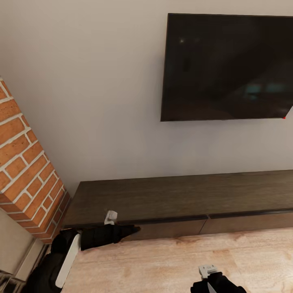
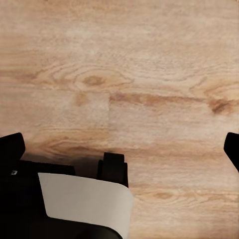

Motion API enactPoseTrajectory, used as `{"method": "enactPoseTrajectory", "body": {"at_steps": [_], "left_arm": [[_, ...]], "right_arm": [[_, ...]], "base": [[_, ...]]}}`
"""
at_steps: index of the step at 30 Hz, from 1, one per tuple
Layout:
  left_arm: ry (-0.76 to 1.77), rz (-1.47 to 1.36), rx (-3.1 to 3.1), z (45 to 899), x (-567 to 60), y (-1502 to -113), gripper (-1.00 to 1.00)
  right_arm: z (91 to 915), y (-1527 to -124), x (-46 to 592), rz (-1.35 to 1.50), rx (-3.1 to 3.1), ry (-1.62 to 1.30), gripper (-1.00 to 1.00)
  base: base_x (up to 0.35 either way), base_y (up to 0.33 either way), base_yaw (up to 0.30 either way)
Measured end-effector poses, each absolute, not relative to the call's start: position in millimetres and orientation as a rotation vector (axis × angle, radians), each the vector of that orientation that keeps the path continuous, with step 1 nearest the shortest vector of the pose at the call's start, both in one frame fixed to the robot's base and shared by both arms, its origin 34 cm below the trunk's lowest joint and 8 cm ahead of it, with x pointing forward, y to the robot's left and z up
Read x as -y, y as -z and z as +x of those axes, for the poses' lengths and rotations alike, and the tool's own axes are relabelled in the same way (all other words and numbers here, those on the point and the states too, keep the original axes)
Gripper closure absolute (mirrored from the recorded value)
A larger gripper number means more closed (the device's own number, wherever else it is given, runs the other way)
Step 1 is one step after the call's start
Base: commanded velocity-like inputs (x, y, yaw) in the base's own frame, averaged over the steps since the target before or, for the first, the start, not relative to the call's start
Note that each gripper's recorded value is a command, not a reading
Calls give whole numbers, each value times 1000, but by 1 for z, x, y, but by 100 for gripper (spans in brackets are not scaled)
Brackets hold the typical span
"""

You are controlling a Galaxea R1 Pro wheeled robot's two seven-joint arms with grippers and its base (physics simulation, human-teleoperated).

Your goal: Place each of the two pumpkins and all three candles from the living room inside a cabinet in the living room (use any cabinet), then make sure every cabinet is closed, and position the cauldron so it is next to a table in the living room.

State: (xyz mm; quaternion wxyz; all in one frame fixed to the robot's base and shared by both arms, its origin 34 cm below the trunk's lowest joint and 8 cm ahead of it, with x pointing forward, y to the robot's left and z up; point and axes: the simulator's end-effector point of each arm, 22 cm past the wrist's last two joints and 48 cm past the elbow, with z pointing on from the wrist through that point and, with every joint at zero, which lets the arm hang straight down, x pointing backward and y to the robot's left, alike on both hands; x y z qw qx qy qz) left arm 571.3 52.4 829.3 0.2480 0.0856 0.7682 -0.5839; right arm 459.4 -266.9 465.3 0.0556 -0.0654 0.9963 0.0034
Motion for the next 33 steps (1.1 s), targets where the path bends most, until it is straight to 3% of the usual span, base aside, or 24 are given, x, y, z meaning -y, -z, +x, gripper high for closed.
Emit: {"method": "enactPoseTrajectory", "body": {"at_steps": [14,33], "left_arm": [[1729,348,-1715,664,-44,-991,-100],[1762,287,-1737,667,-50,-977,-100]], "right_arm": [[495,-477,220,-254,-2832,-264,-100],[612,-534,219,-285,-2544,-232,-100]], "base": [[0,0,0],[0,0,0]]}}
